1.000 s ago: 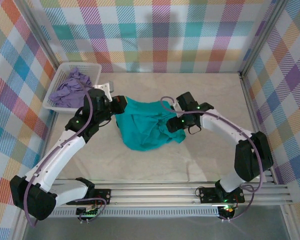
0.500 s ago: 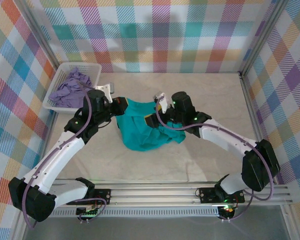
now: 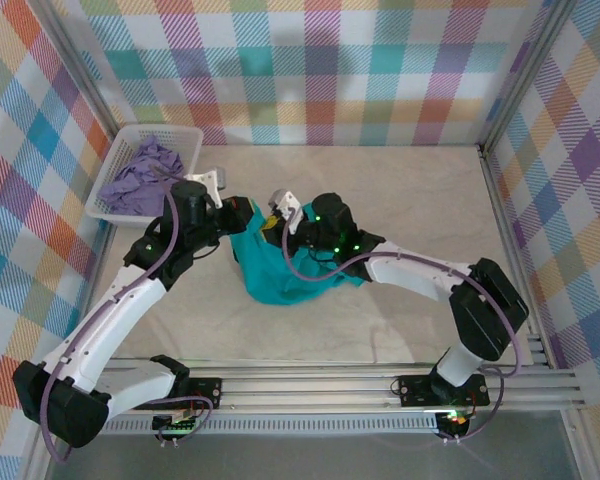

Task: Fold the inside-out t-shirt

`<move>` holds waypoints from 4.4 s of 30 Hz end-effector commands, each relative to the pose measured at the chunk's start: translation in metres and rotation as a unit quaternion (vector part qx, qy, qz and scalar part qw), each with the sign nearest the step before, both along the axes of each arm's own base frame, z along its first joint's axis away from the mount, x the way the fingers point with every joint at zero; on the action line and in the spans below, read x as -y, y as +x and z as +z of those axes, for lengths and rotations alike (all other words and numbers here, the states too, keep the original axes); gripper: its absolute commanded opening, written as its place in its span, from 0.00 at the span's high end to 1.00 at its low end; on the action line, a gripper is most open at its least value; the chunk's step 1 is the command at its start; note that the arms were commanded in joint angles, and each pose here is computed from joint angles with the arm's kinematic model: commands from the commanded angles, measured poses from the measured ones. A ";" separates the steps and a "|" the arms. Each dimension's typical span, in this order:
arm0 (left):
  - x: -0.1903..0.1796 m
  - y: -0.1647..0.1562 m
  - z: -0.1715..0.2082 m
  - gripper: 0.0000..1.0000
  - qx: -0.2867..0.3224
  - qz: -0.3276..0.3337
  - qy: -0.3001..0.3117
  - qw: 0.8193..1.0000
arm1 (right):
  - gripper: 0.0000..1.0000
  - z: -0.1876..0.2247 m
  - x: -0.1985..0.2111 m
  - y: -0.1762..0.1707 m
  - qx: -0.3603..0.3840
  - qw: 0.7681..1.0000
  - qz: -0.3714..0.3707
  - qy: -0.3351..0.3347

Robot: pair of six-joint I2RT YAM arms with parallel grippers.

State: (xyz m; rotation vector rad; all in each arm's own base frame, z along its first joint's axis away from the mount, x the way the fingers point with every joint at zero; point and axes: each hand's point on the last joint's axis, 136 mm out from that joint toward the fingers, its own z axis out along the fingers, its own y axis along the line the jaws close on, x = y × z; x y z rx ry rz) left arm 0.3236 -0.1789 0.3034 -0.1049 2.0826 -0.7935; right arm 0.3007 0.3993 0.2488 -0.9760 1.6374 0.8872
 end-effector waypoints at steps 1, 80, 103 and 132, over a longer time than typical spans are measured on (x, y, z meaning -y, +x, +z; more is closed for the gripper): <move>0.007 -0.002 0.020 0.63 0.023 -0.016 -0.011 1.000 | 1.00 0.007 0.055 0.008 -0.040 0.997 -0.067 -0.005; -0.026 0.031 -0.051 1.00 -0.027 0.008 0.108 0.994 | 0.57 -0.119 0.240 0.052 -0.393 0.849 -0.317 -0.156; -0.035 0.024 -0.070 1.00 -0.036 0.018 0.126 0.991 | 0.51 -0.167 0.138 0.132 -0.377 0.877 -0.224 -0.196; -0.037 0.023 -0.071 1.00 -0.032 0.020 0.132 0.990 | 0.72 -0.199 0.127 0.133 -0.426 0.844 -0.212 -0.249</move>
